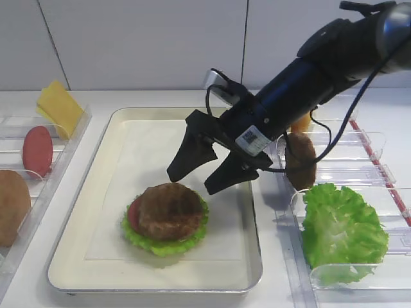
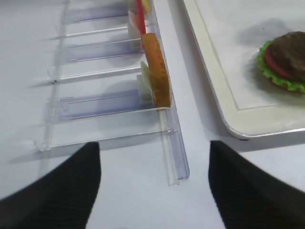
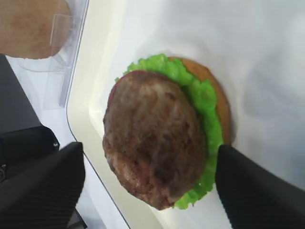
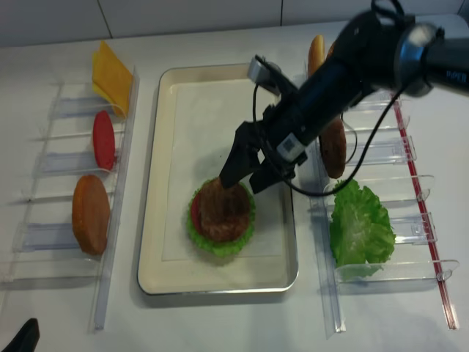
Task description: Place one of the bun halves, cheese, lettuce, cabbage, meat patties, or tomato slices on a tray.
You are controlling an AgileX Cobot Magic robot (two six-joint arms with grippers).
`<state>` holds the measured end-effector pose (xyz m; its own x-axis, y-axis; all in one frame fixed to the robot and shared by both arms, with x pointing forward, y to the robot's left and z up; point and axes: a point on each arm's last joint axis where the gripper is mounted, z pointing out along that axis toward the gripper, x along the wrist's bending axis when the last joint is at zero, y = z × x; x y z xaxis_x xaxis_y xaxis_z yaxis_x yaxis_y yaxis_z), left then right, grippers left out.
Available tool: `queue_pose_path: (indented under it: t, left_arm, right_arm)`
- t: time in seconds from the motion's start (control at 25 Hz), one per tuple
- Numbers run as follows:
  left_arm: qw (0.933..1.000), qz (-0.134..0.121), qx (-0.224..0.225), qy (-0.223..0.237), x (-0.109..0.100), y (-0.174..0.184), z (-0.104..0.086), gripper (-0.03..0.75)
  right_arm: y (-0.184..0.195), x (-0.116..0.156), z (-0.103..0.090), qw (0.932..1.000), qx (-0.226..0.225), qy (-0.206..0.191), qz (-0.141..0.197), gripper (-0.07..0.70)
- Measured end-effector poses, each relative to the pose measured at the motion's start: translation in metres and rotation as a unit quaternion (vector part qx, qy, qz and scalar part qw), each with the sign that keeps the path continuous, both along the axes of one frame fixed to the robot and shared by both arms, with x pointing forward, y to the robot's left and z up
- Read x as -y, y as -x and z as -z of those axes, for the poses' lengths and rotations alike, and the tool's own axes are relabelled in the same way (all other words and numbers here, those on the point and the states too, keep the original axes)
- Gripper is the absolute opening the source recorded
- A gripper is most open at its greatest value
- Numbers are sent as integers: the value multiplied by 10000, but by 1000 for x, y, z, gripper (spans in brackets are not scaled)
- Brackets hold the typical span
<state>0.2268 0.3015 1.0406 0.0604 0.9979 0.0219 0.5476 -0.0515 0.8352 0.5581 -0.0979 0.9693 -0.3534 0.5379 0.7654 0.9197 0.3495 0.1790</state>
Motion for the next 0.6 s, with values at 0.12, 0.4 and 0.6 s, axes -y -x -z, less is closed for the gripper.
queue_pose_path:
  t: [0.12,0.4,0.6]
  left_arm:
    - [10000,0,0,0,0,0,0,440]
    - [10000,0,0,0,0,0,0,440]
    - [10000,0,0,0,0,0,0,440]
  right_arm:
    - [-5,-2,-11,9999,40,30,-87,581]
    - [-21,-5,-44,9988,390,214,-199,578]
    - [-33,-3,-68,9946,853,560,-202,577]
